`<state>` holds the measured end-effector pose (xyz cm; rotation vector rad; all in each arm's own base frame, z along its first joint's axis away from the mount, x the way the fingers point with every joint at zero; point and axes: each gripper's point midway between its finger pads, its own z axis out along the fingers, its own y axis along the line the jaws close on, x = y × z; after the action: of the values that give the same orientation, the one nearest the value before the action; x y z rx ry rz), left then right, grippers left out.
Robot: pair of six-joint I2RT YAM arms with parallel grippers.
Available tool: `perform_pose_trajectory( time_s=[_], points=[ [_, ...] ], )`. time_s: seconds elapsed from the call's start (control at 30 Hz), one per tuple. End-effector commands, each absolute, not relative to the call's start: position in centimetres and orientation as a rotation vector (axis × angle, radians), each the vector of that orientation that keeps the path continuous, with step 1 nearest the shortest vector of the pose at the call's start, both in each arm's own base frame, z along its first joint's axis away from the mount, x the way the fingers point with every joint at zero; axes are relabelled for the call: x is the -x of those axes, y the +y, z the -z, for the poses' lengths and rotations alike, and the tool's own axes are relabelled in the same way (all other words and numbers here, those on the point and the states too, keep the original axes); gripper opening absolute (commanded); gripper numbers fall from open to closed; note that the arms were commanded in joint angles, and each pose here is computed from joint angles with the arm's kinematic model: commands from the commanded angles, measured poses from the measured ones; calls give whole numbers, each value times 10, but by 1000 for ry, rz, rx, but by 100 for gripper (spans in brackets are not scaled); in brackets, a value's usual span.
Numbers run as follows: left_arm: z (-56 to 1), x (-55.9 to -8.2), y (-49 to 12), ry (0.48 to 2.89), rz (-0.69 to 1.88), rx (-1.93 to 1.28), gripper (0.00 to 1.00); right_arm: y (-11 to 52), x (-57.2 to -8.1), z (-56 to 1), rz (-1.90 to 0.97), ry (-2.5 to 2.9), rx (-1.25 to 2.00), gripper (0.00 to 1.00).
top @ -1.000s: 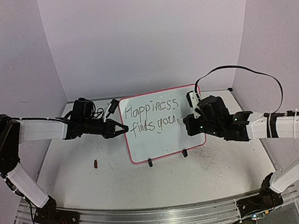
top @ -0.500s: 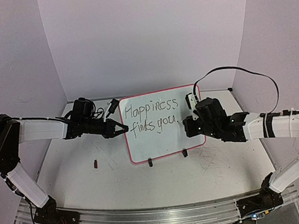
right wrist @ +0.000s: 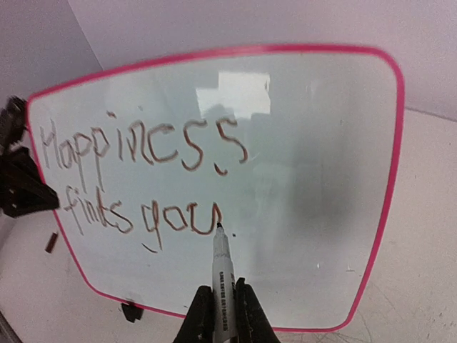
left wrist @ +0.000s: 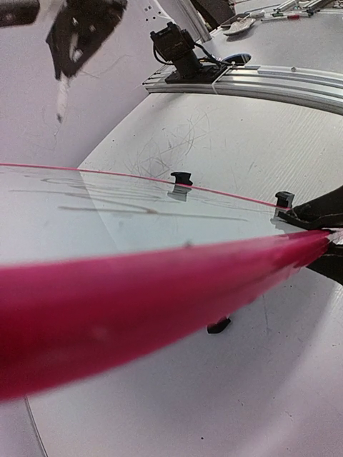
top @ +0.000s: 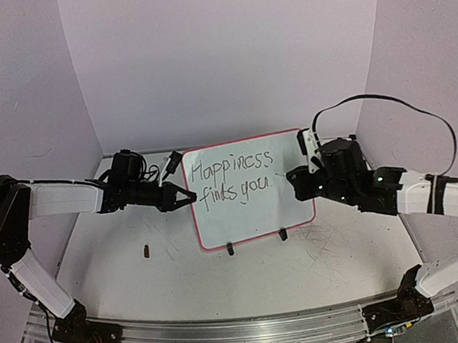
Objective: Write a sentence on the whiteboard
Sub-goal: Write a sentence on the whiteboard, then place the whiteboard at the center of the board, then pick up the pen cap from the corner of the board.
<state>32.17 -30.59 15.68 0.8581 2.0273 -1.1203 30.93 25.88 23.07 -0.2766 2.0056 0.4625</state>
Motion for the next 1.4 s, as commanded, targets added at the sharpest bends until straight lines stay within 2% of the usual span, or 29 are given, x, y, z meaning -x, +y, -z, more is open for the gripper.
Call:
perform_pose_trajectory(
  time_s=[0.0,0.33,0.6,0.67,0.8,1.03,1.2,1.37],
  points=[
    [-112,-348,-265,2217,808,-754,0,237,-297,-280,-491,1905,225,0],
    [-109,-348,-251,2246,775,-719,0,219,-300,-294,-399,1846,189,0],
    [-111,-349,-247,2255,771,-706,2,222,-298,-294,-437,1828,192,0],
    [-111,-350,-244,2261,755,-689,8,223,-298,-294,-445,1830,196,0],
    [-123,-348,-236,2250,728,-651,29,223,-297,-298,-449,1820,205,0],
    [-167,-334,-218,2213,707,-500,60,228,-299,-312,-446,1775,238,0],
    [-201,-308,-200,2195,799,-261,71,232,-299,-311,-441,1775,275,0],
    [-137,-291,-150,2518,543,159,73,245,-294,-317,-492,1761,352,0]
  ],
)
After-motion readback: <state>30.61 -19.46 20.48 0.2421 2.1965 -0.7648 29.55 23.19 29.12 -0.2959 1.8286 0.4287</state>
